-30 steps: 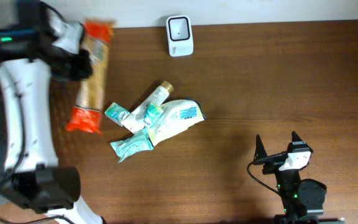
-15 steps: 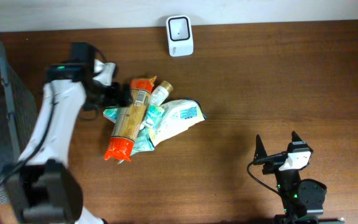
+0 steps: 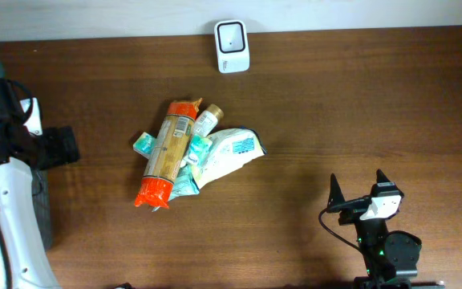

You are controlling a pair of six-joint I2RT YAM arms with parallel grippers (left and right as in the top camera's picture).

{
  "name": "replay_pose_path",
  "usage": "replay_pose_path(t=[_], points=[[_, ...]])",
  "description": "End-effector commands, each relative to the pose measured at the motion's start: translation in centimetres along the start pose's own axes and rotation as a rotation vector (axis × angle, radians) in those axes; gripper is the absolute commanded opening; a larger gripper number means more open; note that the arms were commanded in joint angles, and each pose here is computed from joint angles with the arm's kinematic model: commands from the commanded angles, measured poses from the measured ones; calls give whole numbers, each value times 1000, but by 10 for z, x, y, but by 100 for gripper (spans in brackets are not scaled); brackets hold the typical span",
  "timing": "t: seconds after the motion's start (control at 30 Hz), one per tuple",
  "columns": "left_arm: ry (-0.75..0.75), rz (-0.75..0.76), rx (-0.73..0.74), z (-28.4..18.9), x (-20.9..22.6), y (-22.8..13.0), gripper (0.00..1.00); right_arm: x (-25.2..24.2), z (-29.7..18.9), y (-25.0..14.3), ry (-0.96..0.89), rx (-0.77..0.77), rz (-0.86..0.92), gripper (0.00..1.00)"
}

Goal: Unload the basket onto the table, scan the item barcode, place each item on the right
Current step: 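Lift the orange snack bag out and lay it on the pile, then retract the left gripper and reach the right gripper toward the pile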

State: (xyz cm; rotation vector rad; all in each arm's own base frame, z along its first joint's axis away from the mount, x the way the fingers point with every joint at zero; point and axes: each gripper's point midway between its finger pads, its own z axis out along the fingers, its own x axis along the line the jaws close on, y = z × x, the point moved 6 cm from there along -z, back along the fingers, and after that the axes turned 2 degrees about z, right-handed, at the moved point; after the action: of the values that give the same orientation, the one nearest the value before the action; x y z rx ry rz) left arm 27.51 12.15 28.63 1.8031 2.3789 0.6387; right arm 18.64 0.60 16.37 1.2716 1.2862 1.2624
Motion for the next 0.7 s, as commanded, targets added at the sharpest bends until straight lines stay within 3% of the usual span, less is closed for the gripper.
replay_pose_path(t=[0.0,0.13,0.27,0.47,0.57,0.67], points=[[136,-20,17,1,28,-2,99,-1,0,-2,0,3,1,99],[162,-81,-25,2,46,3,99,-1,0,-2,0,3,0,99],[-201,180,-161,-1,-3,21,99,-1,0,-2,0,2,1,99],[-325,295,-257,-11,-47,37,99,-1,0,-2,0,3,0,99],[-398,311,-351,-18,-56,50,99,-1,0,-2,0,3,0,99],[-396,311,-354,-18,-56,50,99,-1,0,-2,0,3,0,99]])
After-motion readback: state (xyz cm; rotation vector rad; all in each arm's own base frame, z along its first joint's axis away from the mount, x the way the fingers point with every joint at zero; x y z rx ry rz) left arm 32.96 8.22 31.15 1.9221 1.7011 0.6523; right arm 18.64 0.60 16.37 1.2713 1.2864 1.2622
